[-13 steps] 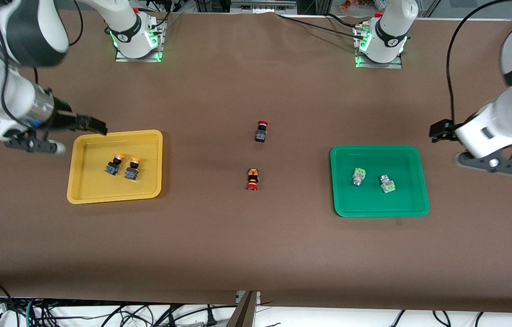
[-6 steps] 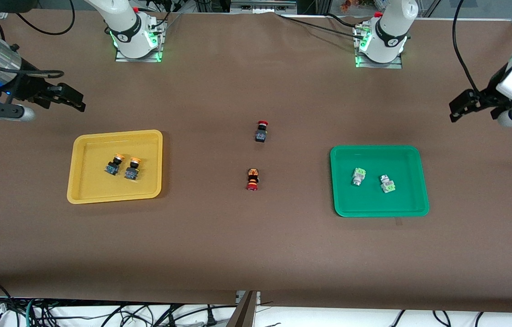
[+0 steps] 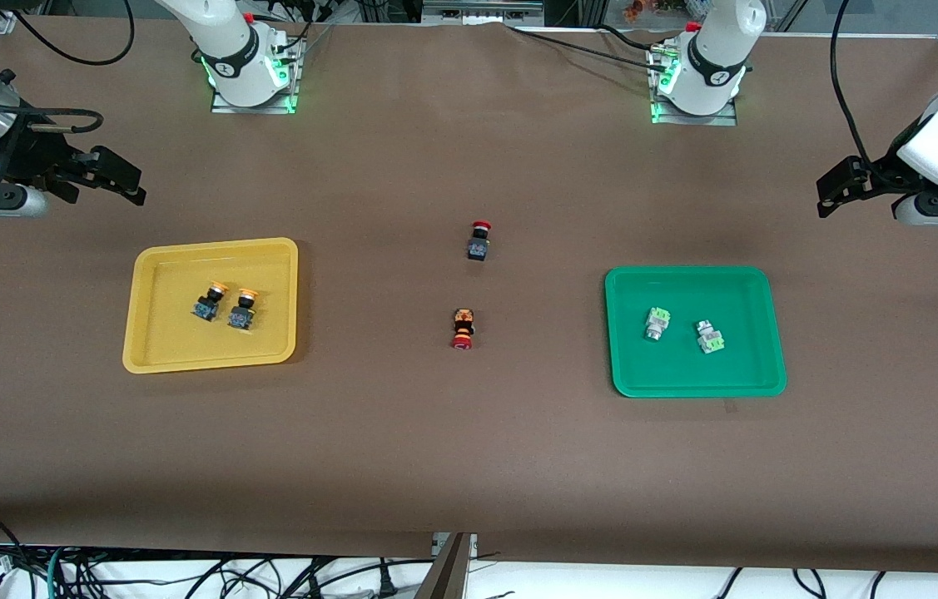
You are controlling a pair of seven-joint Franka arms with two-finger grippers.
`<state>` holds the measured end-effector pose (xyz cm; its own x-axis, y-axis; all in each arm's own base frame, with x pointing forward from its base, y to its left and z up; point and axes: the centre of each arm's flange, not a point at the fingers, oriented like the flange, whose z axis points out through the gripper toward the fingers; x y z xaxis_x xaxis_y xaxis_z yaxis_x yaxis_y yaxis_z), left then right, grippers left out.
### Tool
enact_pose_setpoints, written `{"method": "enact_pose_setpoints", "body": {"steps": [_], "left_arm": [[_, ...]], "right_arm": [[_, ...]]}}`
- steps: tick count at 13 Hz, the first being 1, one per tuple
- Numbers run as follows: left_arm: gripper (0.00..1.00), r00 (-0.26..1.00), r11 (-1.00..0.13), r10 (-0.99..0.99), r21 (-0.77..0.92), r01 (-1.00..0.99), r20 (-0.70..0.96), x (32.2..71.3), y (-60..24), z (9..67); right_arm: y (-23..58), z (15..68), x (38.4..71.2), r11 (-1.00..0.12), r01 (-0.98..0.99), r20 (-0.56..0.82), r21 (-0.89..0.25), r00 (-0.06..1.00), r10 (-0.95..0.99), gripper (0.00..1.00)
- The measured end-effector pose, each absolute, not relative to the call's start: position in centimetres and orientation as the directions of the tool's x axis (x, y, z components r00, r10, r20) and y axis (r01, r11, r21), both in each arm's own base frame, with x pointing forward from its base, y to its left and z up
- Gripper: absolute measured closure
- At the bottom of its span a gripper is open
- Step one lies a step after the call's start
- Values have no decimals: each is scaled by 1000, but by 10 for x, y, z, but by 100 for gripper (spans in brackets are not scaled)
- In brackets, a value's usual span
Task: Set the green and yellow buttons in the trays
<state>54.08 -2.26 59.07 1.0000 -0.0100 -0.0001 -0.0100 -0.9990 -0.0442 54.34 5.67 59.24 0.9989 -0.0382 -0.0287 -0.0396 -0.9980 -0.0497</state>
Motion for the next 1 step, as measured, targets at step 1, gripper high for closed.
{"method": "enact_pose_setpoints", "body": {"steps": [1], "left_arm": [[0, 1000, -999, -12, -44, -12, -1, 542, -22, 591]], "right_arm": [[57, 592, 544, -998, -33, -30, -50, 999, -32, 0]]}}
